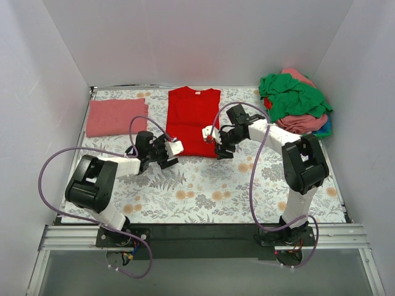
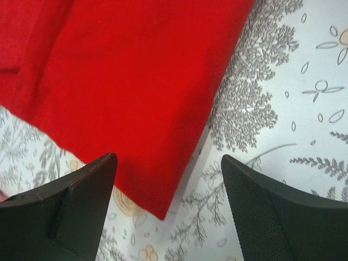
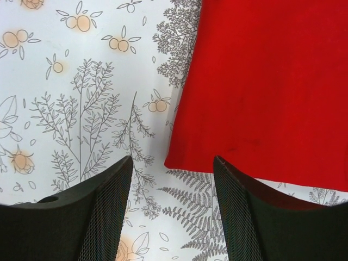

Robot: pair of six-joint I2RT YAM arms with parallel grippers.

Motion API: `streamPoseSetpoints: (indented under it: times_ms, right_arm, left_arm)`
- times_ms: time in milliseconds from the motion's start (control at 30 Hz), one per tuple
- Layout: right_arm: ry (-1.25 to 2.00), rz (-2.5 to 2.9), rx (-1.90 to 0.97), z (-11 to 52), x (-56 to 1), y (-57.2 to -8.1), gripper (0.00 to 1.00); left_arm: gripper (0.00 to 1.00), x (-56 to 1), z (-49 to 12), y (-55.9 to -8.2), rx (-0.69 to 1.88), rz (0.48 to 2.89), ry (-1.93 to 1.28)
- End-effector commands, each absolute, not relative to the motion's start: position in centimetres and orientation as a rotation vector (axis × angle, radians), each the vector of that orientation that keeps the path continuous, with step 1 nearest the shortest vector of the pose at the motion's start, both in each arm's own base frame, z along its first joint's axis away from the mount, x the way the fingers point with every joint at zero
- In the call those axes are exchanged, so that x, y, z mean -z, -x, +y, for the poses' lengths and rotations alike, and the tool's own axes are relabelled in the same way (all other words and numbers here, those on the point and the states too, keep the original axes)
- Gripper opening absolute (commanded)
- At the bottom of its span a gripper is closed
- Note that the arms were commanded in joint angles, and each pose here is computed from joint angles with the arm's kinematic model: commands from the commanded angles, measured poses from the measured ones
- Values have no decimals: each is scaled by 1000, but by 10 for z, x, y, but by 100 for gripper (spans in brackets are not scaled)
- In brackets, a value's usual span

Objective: Fold and stack the t-shirts
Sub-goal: Fold the tshirt

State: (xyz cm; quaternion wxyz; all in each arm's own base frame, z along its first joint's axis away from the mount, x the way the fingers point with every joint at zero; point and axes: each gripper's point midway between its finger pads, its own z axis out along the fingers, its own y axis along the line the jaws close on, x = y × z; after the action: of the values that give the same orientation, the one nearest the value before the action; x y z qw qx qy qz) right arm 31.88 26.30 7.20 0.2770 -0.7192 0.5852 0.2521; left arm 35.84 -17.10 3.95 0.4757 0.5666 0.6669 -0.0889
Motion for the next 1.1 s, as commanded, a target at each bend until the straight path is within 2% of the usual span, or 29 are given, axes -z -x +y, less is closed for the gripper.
streamPoseSetpoints:
  times_ms: [0, 67, 167, 200, 433, 700, 800, 900, 1000, 1033, 1067]
  right_arm:
    - [1925, 1531, -630, 274, -76, -333, 68]
    - [1931, 1531, -626, 275, -73, -333, 68]
    - [1950, 1531, -600, 278, -67, -332, 68]
    - [1949, 1524, -586, 280, -65, -334, 68]
    - [1988, 1556, -501, 290, -42, -338, 70]
    - [1930, 1685, -445, 299, -23, -347, 69]
    - [1898, 1772, -402, 294, -10, -353, 65]
    - [1887, 1817, -356, 288, -3, -356, 57]
    - [1878, 1846, -354, 284, 0, -354, 38]
    - [1876, 1857, -373, 284, 1, -350, 27]
    - [1879, 1863, -387, 283, 1, -347, 21]
  left_arm:
    - [75, -41, -169, -374, 150, 1600, -1409]
    - [72, -42, -168, -382, 122, 1597, -1400]
    - [62, -35, -165, -390, 91, 1620, -1388]
    - [55, -32, -165, -392, 85, 1626, -1387]
    - [23, -28, -163, -383, 93, 1626, -1373]
    - [17, -29, -165, -373, 139, 1632, -1371]
    - [14, -30, -164, -369, 139, 1634, -1369]
    - [7, -29, -165, -361, 158, 1622, -1398]
    - [3, -30, -168, -354, 187, 1606, -1416]
    - [2, -28, -168, -349, 204, 1613, -1428]
    - [1, -28, -170, -346, 214, 1611, -1433]
